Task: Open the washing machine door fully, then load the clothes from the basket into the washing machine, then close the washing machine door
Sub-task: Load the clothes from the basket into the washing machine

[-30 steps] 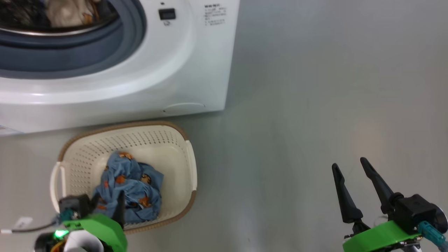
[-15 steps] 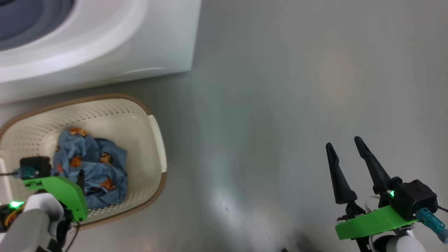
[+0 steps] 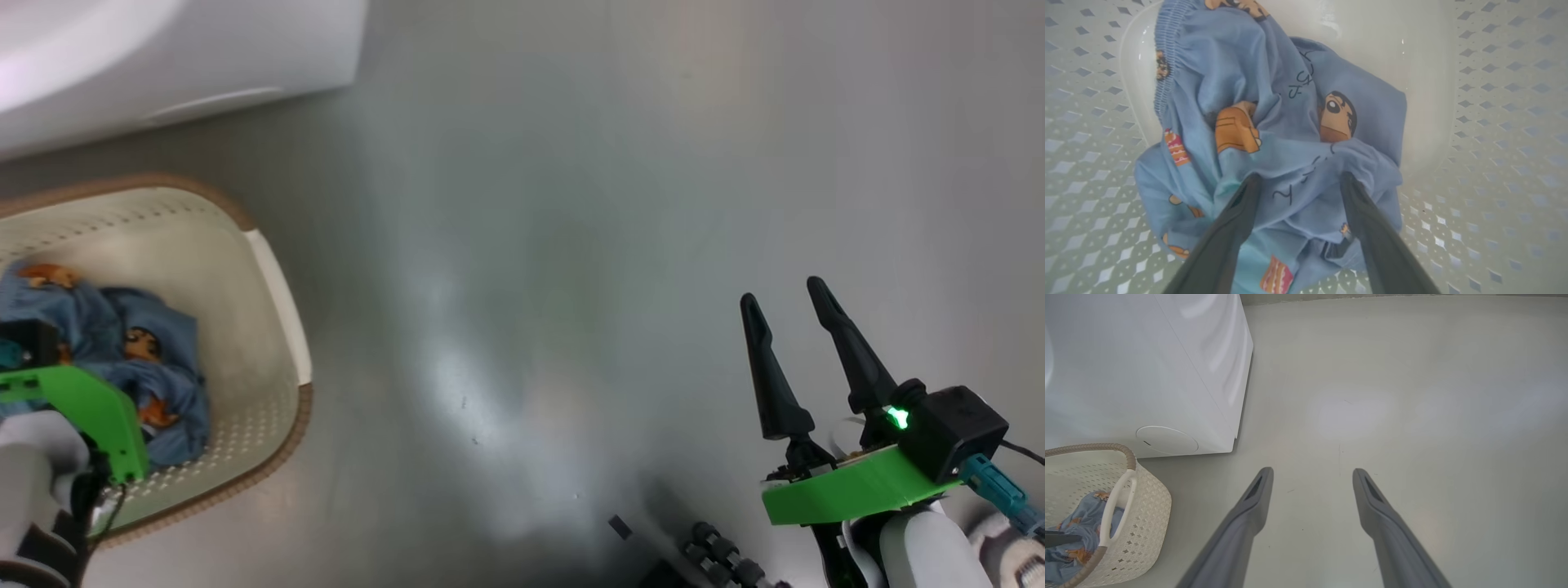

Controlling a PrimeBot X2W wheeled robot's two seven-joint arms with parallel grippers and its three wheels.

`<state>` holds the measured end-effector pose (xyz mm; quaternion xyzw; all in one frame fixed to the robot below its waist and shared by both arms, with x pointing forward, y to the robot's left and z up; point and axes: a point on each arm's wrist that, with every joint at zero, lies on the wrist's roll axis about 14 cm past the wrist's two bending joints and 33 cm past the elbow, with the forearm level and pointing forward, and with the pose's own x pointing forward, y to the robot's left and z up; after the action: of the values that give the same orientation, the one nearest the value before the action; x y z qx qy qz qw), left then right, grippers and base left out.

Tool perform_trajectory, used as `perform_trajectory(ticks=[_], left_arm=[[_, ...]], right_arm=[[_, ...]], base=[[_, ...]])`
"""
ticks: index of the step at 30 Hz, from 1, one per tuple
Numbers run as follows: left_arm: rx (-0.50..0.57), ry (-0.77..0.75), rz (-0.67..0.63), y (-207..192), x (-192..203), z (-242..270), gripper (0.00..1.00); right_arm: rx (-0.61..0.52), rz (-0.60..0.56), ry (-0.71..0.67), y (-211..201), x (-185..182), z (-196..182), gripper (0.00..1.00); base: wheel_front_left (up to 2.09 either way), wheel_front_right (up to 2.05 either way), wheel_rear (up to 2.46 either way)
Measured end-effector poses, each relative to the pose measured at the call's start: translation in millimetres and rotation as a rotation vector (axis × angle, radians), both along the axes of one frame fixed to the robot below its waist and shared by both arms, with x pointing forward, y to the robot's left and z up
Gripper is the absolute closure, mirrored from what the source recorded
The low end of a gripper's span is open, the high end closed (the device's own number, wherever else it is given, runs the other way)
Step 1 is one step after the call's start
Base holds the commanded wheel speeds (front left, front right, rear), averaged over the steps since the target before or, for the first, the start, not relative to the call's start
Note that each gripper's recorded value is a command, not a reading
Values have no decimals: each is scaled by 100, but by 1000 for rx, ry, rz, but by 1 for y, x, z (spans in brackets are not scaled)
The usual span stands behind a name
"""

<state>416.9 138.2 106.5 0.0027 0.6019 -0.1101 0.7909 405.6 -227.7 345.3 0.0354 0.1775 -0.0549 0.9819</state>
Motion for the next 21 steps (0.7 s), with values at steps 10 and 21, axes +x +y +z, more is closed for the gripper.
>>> perform_trajectory(ticks=[10, 21], left_arm=[[40, 88, -74, -7, 6, -36, 0], [62, 142, -84, -7, -1, -43, 100]], right_arm=[[-24, -35, 59, -13, -8, -19, 0], [-23, -30, 63, -12, -6, -25, 0]], base=[[0, 0, 0], [0, 0, 0]])
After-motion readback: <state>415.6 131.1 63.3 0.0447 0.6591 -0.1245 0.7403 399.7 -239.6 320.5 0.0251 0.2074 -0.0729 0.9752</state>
